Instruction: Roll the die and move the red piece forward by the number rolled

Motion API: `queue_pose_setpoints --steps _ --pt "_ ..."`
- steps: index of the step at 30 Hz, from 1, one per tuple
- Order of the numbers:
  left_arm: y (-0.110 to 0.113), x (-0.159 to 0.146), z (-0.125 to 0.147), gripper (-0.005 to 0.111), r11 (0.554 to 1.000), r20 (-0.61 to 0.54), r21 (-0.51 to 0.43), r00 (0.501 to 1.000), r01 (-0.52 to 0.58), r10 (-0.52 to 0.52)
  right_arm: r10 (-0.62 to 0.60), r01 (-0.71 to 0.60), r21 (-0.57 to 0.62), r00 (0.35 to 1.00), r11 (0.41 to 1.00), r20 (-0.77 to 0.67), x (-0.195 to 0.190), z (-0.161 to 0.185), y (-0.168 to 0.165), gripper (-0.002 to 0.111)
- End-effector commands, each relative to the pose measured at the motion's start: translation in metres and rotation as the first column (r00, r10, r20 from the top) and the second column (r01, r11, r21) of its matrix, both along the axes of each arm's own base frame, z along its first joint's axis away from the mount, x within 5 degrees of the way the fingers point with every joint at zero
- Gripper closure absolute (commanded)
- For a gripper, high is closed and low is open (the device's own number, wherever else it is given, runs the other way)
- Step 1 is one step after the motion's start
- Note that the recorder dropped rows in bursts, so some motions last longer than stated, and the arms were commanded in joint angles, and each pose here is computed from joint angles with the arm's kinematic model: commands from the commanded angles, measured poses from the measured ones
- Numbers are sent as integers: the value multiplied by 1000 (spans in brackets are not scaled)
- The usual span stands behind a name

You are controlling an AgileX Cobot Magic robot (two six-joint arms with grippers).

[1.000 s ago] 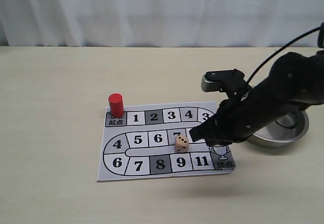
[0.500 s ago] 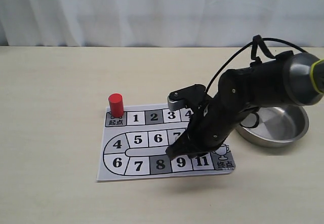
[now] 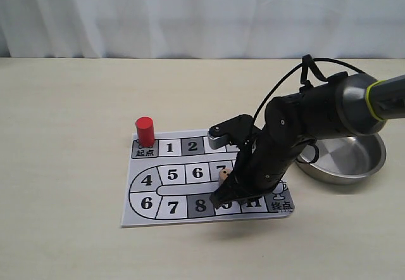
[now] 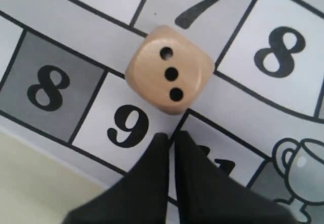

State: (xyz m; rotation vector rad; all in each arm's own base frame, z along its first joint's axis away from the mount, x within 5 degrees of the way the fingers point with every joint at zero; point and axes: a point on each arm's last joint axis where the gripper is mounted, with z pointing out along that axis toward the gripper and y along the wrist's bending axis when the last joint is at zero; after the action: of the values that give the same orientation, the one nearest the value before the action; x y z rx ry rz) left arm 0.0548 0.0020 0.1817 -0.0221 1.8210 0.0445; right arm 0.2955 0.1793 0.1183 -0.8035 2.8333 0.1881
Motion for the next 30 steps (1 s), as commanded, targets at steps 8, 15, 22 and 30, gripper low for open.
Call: queue_pose_setpoints --steps 8,15,22,30 --pt "0 0 3 107 1000 17 -1 1000 8 -8 16 -16 -6 1000 1000 9 1 0 1 104" --pt "0 0 3 107 1000 17 -1 1000 8 -8 16 -16 -3 1000 1000 15 2 0 1 104" --pt "0 0 3 107 1000 17 -1 1000 8 -8 15 -15 -2 1000 1000 19 2 0 1 104" --pt "0 0 3 107 1000 17 -1 1000 8 -8 13 -13 11 999 1000 37 2 13 1 104"
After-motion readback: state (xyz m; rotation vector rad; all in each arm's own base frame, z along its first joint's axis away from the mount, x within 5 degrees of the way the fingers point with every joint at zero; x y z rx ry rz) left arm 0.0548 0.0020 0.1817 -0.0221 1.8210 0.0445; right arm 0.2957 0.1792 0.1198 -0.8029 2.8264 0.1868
